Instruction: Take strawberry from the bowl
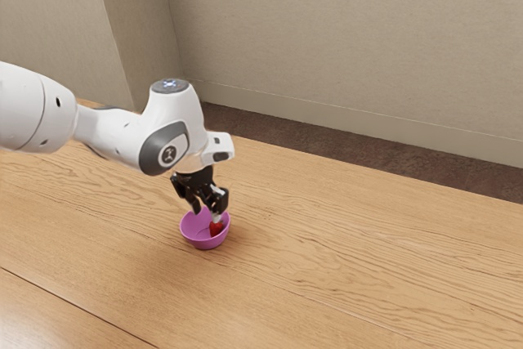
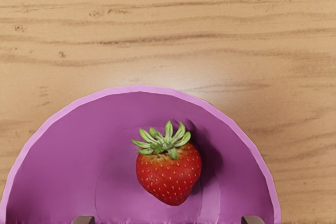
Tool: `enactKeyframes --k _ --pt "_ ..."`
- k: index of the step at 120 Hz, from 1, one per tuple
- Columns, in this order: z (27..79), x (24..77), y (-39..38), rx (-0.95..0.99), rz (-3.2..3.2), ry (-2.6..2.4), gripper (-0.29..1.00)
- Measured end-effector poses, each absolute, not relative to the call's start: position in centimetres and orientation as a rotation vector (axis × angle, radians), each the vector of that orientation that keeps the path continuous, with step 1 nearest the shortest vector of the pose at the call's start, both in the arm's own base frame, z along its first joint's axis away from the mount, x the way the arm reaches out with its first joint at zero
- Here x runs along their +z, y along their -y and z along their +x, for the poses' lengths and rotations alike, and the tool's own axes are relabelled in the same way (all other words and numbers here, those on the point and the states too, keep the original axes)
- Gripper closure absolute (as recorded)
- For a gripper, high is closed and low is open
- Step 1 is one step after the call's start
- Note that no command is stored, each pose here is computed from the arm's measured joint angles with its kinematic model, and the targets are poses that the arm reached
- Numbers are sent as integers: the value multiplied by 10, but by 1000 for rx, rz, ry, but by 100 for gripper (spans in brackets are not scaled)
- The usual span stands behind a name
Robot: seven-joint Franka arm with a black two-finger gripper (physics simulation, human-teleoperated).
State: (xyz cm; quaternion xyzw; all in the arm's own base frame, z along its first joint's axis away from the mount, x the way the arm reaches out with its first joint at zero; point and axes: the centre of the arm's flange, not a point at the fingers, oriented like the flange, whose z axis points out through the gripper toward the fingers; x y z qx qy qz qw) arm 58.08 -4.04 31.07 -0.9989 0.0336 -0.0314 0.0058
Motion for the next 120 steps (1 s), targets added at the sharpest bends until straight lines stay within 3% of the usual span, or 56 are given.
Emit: enactKeyframes --k 120 --pt "592 283 35 -51 -3133 -130 39"
